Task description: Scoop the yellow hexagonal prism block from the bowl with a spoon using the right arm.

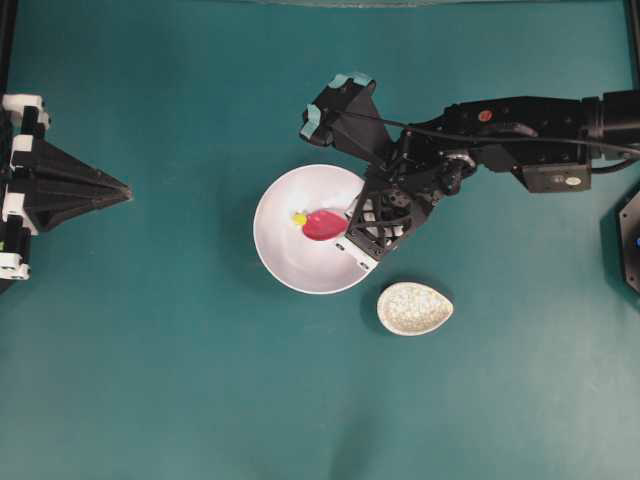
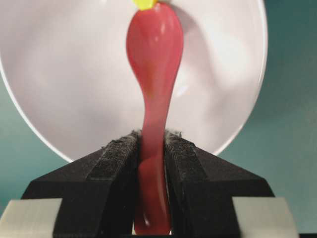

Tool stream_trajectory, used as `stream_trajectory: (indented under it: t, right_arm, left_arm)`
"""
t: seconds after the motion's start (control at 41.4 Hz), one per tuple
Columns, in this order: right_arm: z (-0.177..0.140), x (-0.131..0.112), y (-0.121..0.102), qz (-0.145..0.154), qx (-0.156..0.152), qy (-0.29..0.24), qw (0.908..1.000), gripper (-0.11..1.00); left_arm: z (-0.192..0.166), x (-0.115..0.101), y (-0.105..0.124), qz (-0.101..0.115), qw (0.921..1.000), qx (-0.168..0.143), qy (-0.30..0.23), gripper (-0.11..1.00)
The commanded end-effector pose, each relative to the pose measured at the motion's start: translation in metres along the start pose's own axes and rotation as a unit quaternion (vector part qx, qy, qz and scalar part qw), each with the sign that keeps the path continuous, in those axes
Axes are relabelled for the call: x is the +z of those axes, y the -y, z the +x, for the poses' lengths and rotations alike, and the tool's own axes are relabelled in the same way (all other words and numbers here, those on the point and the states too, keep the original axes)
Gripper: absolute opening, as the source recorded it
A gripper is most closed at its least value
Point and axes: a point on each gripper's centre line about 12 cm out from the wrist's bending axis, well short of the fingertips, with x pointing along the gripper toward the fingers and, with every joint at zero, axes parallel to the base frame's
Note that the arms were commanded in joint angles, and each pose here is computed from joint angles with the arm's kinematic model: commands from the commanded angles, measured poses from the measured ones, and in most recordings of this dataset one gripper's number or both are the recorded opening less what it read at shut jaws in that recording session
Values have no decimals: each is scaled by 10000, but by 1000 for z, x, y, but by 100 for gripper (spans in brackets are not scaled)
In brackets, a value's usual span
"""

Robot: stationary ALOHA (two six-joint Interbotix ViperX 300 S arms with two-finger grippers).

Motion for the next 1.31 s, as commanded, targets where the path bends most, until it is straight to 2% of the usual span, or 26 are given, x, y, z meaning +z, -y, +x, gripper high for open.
stream_trajectory:
  t: [0.0, 0.58, 0.87, 1.281]
  right_arm:
    - [-12, 11, -8, -53, 174, 336, 9993, 21]
    - [-13, 21, -12, -40, 376, 825, 9959, 21]
    - [-13, 13, -10, 21, 415, 887, 9952, 21]
    - [-22, -3, -1, 117, 633, 1312, 9893, 21]
  left_arm:
    - [1, 6, 0, 0, 10000, -7, 76, 1]
    - [2, 5, 0, 0, 10000, -5, 53, 1]
    - [2, 3, 0, 0, 10000, 0, -15, 1]
    - [2, 2, 0, 0, 10000, 4, -54, 1]
